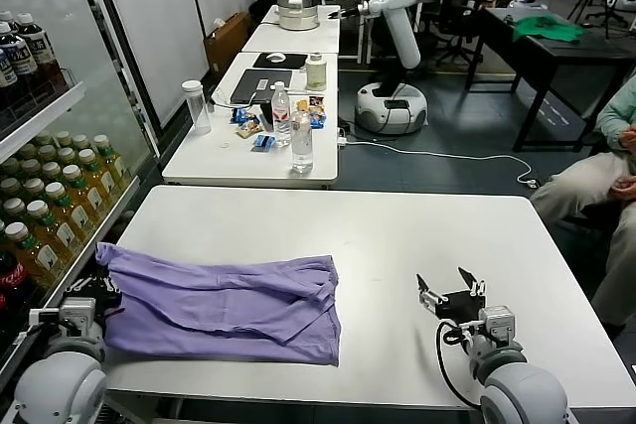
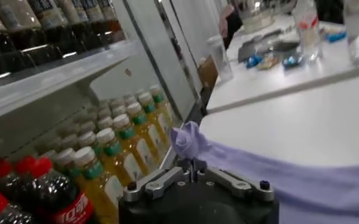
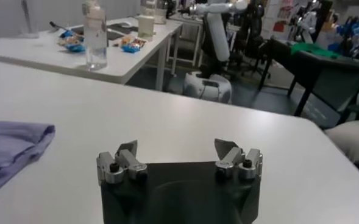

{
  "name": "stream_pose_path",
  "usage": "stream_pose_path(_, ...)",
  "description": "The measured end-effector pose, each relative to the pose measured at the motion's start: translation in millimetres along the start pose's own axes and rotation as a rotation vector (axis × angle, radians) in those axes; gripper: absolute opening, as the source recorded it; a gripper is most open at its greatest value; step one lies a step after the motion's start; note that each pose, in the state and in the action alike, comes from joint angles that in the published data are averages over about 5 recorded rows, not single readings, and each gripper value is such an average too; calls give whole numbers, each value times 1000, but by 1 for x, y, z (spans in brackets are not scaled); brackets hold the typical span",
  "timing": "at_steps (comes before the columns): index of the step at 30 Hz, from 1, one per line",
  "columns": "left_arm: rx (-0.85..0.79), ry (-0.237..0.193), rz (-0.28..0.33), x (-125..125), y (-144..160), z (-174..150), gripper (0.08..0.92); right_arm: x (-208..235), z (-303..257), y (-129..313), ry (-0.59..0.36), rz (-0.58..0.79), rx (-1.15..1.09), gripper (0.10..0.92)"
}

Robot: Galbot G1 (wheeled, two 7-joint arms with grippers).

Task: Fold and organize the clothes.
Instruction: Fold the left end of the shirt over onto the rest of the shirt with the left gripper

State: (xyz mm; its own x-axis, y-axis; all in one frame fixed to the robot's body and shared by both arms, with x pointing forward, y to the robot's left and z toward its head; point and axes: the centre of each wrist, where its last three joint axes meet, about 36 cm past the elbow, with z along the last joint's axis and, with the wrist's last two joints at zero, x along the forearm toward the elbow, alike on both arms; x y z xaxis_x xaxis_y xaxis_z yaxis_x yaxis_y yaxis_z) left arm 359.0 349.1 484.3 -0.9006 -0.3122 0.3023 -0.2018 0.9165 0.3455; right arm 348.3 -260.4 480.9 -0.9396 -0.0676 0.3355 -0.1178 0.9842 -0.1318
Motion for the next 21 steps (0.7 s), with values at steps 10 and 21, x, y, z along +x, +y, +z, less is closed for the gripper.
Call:
stream_pose_path(10,271,-37,340,47,-47,-35,103,1,-8,-8,-24,34,3,823)
stream_pose_path(21,440,-20,560,57,-109,-45,103,5,-15,-23,-38,69,1,823)
